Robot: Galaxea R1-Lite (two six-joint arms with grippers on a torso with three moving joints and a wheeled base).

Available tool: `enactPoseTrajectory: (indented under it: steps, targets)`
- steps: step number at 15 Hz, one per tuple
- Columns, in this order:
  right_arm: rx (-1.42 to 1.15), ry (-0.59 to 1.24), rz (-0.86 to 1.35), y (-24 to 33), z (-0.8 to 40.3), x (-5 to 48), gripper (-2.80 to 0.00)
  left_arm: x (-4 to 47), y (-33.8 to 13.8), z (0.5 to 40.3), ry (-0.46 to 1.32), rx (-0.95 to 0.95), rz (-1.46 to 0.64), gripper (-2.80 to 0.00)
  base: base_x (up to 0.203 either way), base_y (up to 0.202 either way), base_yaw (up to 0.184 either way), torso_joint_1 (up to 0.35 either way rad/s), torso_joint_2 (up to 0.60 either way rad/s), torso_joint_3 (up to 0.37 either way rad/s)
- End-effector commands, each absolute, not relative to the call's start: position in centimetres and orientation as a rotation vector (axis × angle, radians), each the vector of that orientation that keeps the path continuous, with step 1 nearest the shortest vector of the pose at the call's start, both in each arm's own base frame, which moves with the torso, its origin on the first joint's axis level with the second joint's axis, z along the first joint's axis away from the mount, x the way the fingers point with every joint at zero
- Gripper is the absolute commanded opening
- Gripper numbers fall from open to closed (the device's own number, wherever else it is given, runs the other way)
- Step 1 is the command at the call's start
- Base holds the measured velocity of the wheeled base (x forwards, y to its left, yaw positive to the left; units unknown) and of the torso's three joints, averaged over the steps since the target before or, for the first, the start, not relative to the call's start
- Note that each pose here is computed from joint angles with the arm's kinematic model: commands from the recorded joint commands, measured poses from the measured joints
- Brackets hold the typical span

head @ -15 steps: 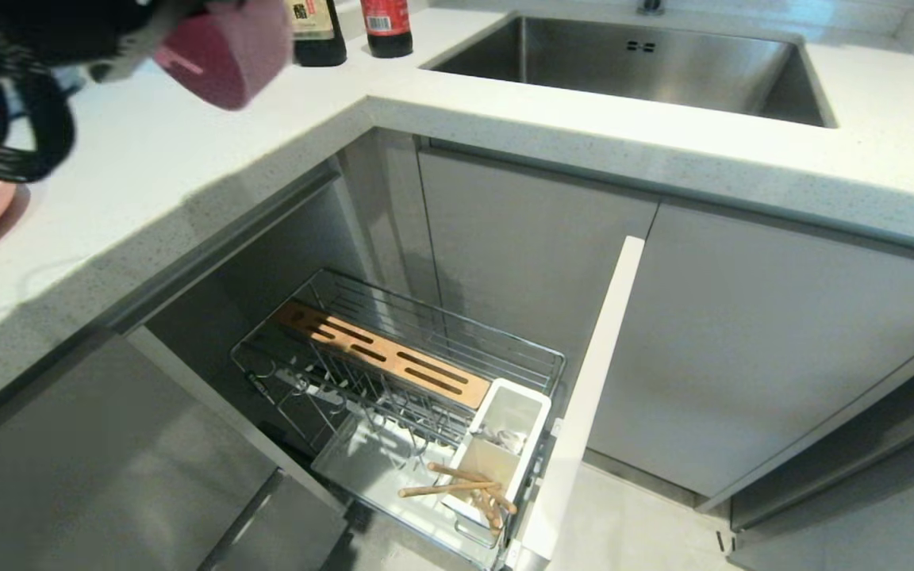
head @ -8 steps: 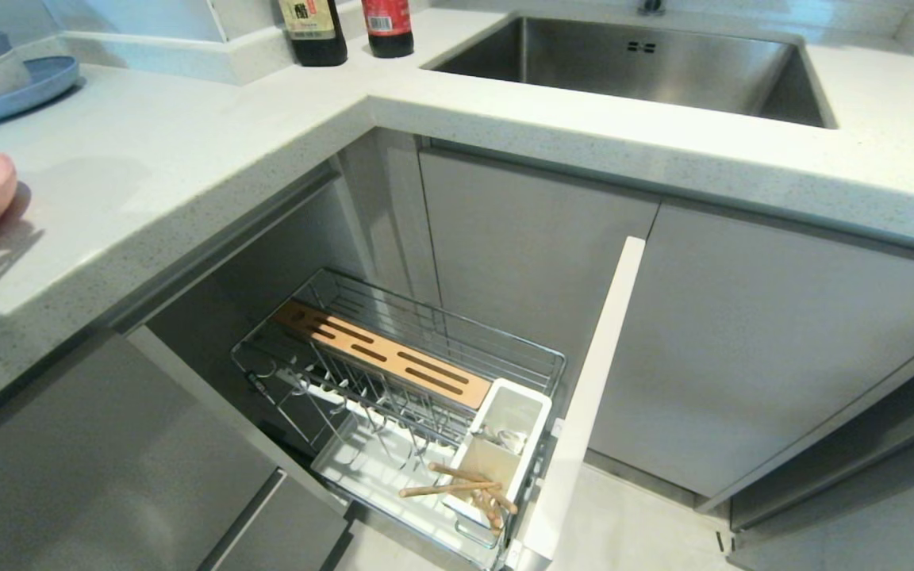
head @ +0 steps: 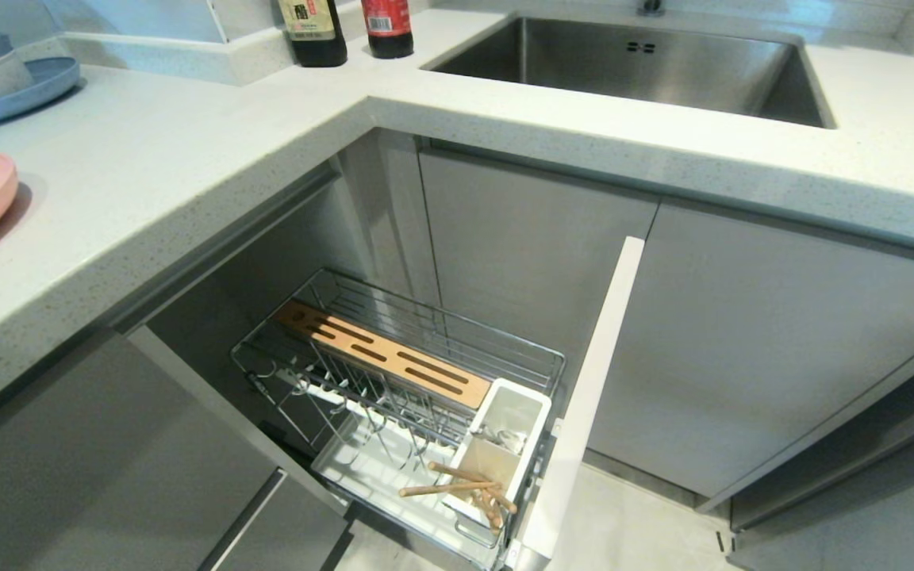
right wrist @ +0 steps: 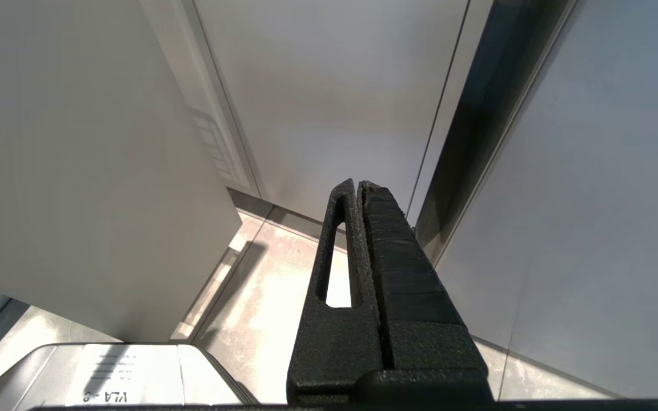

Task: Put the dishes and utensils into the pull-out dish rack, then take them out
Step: Take the bowl out of the cupboard

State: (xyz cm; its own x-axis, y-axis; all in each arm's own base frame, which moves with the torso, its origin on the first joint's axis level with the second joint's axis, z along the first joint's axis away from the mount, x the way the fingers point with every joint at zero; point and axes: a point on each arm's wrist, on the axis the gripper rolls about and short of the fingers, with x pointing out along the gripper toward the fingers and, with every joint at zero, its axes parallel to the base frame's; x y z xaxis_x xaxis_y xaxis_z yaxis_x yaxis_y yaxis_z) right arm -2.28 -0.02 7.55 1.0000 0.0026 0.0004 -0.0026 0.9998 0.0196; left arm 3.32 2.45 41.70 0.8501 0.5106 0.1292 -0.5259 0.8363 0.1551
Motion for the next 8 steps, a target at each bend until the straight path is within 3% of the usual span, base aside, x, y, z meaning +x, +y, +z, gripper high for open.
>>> enactPoseTrajectory:
  steps: [1, 8]
  targets:
    - [0.02, 0.0, 0.003, 0.0, 7.5, -2.3, -2.8, 3.2, 2.6, 41.2, 0.039, 0.18, 0.569, -2.8, 0.0, 0.0, 0.0, 0.0, 0.0, 0.0]
    - [0.02, 0.001, 0.003, 0.0, 7.5, -2.3, -2.8, 6.6, 6.4, 41.0, 0.494, 0.193, 0.415, -2.8, 0.0, 0.0, 0.0, 0.0, 0.0, 0.0]
